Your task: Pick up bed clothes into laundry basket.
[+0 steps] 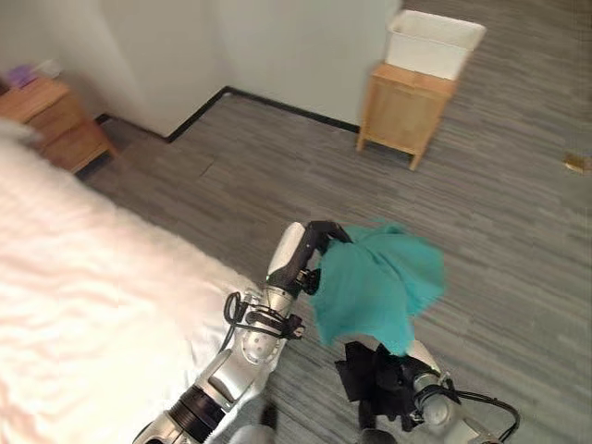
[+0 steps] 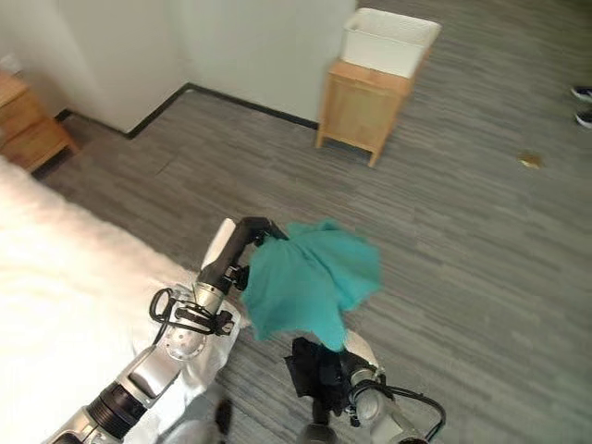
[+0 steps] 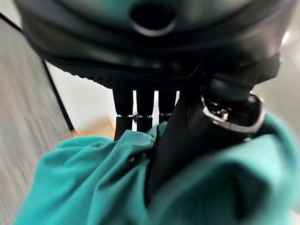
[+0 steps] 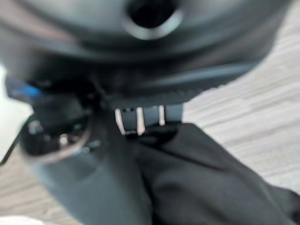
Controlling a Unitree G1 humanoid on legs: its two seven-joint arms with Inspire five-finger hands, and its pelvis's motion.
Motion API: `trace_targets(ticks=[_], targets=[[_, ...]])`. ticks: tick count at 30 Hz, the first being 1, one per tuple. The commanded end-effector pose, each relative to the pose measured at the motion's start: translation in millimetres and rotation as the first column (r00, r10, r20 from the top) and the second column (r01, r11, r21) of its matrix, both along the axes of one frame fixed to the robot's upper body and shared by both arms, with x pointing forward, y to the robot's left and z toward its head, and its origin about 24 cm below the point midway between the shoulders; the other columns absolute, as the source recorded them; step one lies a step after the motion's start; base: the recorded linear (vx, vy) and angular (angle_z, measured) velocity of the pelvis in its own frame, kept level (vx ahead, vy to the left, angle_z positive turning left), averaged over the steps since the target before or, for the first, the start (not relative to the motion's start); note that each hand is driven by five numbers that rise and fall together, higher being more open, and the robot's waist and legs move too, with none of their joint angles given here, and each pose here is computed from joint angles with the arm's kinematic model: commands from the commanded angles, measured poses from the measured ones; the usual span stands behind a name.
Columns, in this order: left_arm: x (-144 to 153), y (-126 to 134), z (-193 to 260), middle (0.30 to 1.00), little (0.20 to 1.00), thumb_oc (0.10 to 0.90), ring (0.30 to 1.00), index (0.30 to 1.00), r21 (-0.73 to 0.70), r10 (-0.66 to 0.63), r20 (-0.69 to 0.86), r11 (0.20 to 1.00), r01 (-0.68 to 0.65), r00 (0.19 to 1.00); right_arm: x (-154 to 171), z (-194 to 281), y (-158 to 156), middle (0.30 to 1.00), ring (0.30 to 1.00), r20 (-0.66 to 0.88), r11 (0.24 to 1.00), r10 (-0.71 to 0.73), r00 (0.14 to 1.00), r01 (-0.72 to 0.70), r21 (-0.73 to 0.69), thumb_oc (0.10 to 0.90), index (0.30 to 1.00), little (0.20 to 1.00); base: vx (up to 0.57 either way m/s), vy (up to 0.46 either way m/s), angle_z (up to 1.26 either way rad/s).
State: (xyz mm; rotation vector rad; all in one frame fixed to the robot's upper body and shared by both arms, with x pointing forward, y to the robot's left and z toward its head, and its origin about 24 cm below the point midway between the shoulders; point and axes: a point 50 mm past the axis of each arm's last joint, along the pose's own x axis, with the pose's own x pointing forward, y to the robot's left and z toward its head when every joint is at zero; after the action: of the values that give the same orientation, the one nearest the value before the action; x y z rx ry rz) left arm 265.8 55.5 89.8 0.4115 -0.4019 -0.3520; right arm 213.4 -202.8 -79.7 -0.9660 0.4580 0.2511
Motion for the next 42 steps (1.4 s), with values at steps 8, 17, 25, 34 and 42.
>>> trace_targets(ticks=[8, 17, 25, 34, 42], targets=[[4, -58, 53, 0.300, 0.300, 0.400, 0.300, 0.300, -0.154, -0.144, 0.177, 0.973, 0.172, 0.974, 26, 25, 30, 0.300, 0.300, 0.192, 0.995, 0.068, 0.979, -0.082, 0.065, 0.400, 0.300, 0.300, -0.04, -0.015, -0.57], [2, 39, -31, 0.300, 0.300, 0.400, 0.300, 0.300, -0.061, 0.187, -0.122, 0.979, -0.196, 0.975, 22, 27, 25, 0.300, 0.300, 0.211, 0.994, -0.033, 0.977, 0.010, 0.107, 0.400, 0.300, 0.300, -0.08, -0.100, -0.22], [-10, 93, -45, 0.300, 0.300, 0.400, 0.300, 0.300, -0.068, 0.386, -0.184, 0.912, -0.404, 0.904, 40, 54, 33, 0.300, 0.300, 0.311, 0.992, 0.090, 0.946, -0.115, 0.061, 0.400, 0.300, 0.300, -0.06, -0.235, -0.31], [17, 99, -21, 0.300, 0.300, 0.400, 0.300, 0.300, 0.001, 0.432, -0.038, 0.902, -0.432, 0.901, 57, 157, -27, 0.300, 0.300, 0.625, 0.992, 0.002, 0.781, -0.078, 0.095, 0.400, 0.300, 0.300, -0.03, -0.170, 0.08], [32, 101, -21, 0.300, 0.300, 0.400, 0.300, 0.300, 0.104, 0.463, -0.005, 0.882, -0.460, 0.887, 62, 165, -24, 0.300, 0.300, 0.638, 0.980, -0.046, 0.769, -0.089, 0.179, 0.400, 0.300, 0.300, 0.07, -0.131, -0.02]])
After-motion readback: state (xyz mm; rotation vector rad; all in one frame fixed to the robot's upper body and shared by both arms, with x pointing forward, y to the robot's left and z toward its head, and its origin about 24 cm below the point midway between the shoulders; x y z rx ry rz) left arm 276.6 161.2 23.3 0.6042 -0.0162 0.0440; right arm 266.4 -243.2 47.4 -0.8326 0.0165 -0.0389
